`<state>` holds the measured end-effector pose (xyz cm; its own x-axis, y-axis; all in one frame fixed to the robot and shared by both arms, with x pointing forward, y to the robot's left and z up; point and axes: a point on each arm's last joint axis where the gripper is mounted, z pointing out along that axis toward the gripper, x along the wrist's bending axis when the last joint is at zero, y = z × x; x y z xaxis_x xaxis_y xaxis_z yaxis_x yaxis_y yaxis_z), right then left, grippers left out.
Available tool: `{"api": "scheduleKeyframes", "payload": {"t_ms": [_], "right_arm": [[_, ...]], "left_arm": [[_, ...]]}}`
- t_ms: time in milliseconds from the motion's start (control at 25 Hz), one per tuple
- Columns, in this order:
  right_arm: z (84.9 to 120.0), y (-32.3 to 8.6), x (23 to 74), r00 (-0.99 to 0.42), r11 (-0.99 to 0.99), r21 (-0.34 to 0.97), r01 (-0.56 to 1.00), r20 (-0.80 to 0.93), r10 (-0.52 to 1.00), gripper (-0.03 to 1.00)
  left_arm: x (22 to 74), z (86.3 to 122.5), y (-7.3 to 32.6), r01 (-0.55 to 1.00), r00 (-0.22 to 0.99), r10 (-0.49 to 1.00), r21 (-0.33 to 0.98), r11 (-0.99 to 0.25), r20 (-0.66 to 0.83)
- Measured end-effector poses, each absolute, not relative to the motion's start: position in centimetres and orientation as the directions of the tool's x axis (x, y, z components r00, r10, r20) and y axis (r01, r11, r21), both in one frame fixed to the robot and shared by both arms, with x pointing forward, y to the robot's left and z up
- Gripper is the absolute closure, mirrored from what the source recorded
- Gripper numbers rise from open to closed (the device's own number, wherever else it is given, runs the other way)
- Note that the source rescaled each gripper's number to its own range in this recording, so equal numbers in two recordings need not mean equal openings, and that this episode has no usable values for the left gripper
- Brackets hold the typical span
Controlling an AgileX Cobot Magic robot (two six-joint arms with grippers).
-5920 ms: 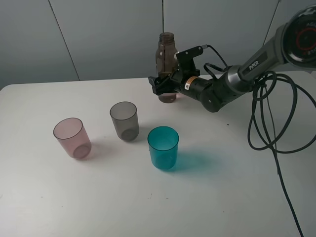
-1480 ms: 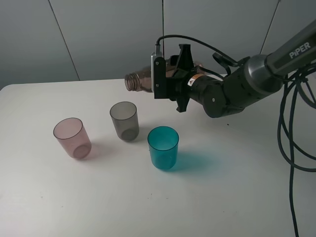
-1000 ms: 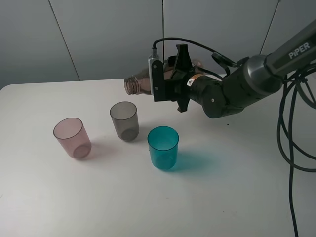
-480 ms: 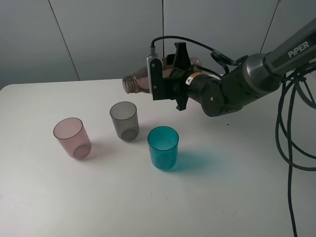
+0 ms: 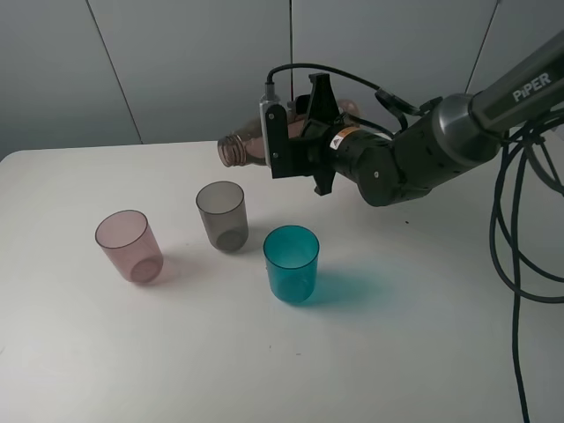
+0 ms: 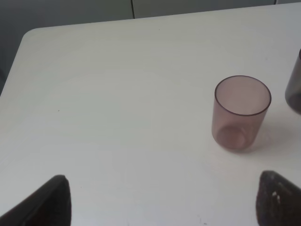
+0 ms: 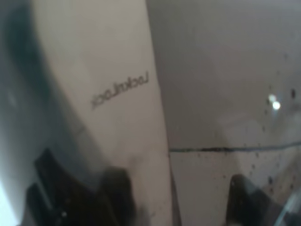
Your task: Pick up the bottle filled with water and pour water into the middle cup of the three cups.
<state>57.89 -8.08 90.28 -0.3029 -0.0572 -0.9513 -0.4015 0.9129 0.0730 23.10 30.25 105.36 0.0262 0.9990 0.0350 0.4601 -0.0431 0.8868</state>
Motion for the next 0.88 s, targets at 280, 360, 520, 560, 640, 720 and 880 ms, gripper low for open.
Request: {"api": "scheduleKeyframes", "payload": {"t_ms": [280, 360, 520, 560, 640, 720, 880], "right_arm": [[90.28, -8.08, 57.89, -0.280, 0.908, 0.020, -0.418, -0.954, -0.108, 0.97], [90.28, -8.06, 57.88, -0.274, 0.906, 0.008, -0.424, -0.954, -0.120, 0.97], [90.40, -7.87, 57.89, -0.256, 0.897, -0.018, -0.441, -0.956, -0.145, 0.97], [90.47, -7.82, 57.95, -0.254, 0.897, -0.019, -0.442, -0.956, -0.145, 0.97], [90.69, -7.71, 58.12, -0.246, 0.897, -0.019, -0.442, -0.959, -0.142, 0.97], [90.80, -7.65, 58.21, -0.243, 0.897, -0.018, -0.442, -0.960, -0.139, 0.97], [90.81, -7.60, 58.19, -0.238, 0.894, -0.025, -0.448, -0.960, -0.147, 0.97]], "left_arm": [[23.10, 105.36, 30.25, 0.460, 0.026, 0.999, 0.887, -0.043, 0.035], [23.10, 105.36, 30.25, 0.460, 0.026, 0.999, 0.887, -0.043, 0.035], [23.10, 105.36, 30.25, 0.460, 0.026, 0.999, 0.887, -0.043, 0.035], [23.10, 105.36, 30.25, 0.460, 0.026, 0.999, 0.887, -0.043, 0.035], [23.10, 105.36, 30.25, 0.460, 0.026, 0.999, 0.887, -0.043, 0.035], [23.10, 105.36, 30.25, 0.460, 0.026, 0.999, 0.887, -0.043, 0.035], [23.10, 105.36, 30.25, 0.460, 0.026, 0.999, 0.887, -0.043, 0.035]]}}
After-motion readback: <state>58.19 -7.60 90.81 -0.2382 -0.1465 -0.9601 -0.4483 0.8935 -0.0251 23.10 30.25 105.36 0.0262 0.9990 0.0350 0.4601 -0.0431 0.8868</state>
